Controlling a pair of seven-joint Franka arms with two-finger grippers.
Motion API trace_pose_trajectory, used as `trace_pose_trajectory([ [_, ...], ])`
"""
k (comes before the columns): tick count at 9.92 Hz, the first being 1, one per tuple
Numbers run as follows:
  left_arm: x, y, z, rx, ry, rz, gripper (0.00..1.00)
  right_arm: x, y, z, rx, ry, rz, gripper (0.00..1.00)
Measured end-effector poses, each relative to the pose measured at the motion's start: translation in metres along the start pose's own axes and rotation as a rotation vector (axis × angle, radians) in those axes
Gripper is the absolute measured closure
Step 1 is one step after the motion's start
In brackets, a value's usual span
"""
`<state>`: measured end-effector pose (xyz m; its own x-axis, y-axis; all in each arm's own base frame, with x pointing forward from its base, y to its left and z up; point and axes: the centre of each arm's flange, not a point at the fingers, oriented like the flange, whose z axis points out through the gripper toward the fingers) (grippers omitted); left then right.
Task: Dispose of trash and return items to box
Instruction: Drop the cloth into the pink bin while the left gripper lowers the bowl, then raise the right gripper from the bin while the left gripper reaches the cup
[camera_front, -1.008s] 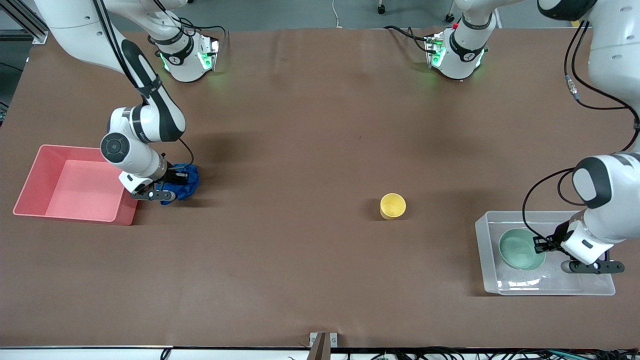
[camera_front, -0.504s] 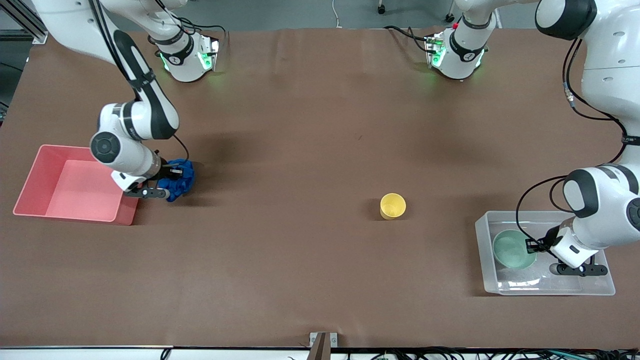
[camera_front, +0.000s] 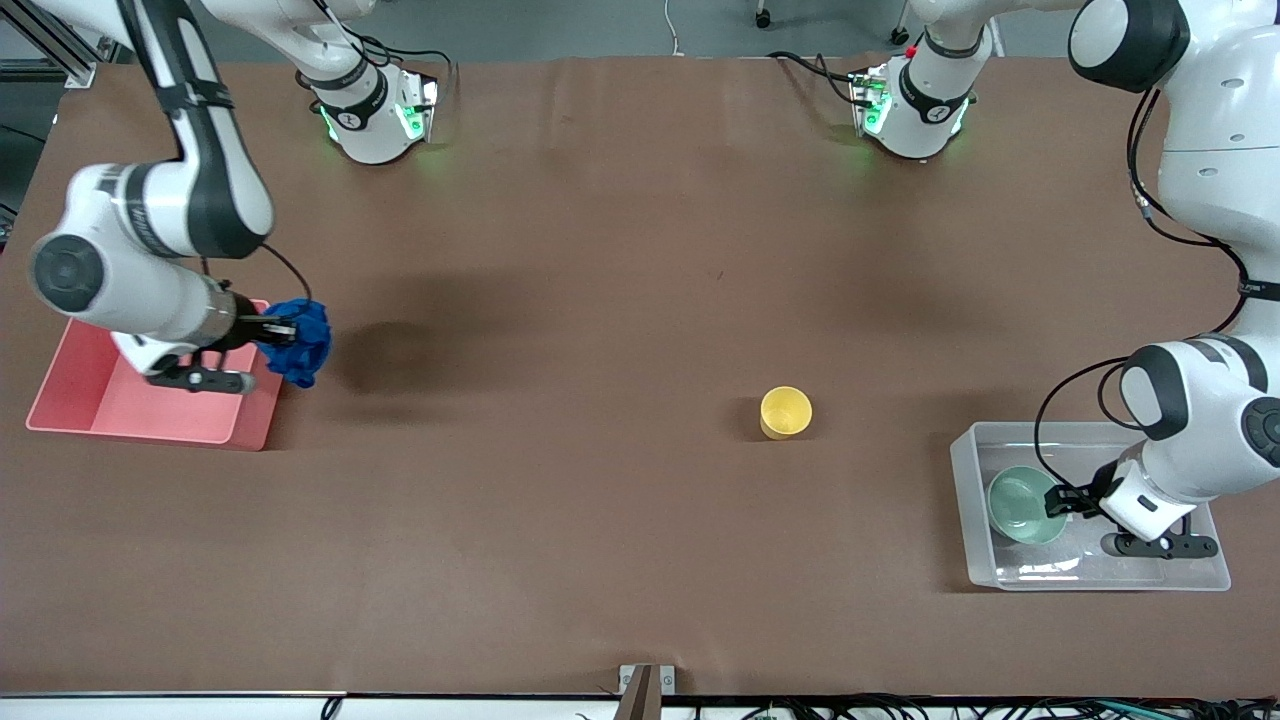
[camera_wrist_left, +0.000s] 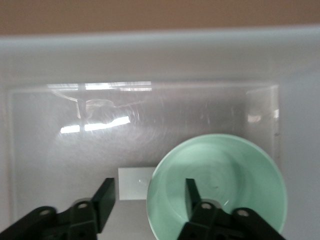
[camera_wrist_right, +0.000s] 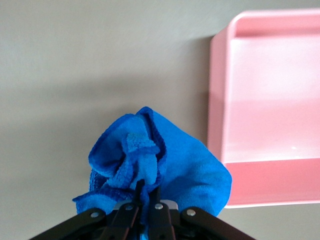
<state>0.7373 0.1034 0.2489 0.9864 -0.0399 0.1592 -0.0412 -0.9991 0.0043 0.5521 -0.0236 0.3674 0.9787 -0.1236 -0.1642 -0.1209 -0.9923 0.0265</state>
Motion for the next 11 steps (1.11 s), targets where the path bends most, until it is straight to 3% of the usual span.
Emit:
trace_pose_trajectory([
  [2,0.009,0.014,-0.046,-0.004,-0.006,-0.004,0.01,0.007,0.051,-0.018,0.013,0.037,0.03,0.95],
  [5,0.007,0.092,-0.11,-0.027,-0.066,-0.144,0.0,0.005,0.131,-0.015,0.001,0.071,0.086,0.95],
  [8,-0.018,0.218,-0.135,-0.021,-0.111,-0.312,0.0,0.006,0.188,0.041,0.007,0.068,0.078,0.92],
  [9,-0.031,0.257,-0.135,-0.011,-0.126,-0.363,0.0,0.01,0.195,0.063,0.009,0.057,0.073,0.87],
  [11,-0.063,0.329,-0.123,0.024,-0.148,-0.458,0.0,0.016,0.2,0.085,0.009,0.052,0.075,0.6],
])
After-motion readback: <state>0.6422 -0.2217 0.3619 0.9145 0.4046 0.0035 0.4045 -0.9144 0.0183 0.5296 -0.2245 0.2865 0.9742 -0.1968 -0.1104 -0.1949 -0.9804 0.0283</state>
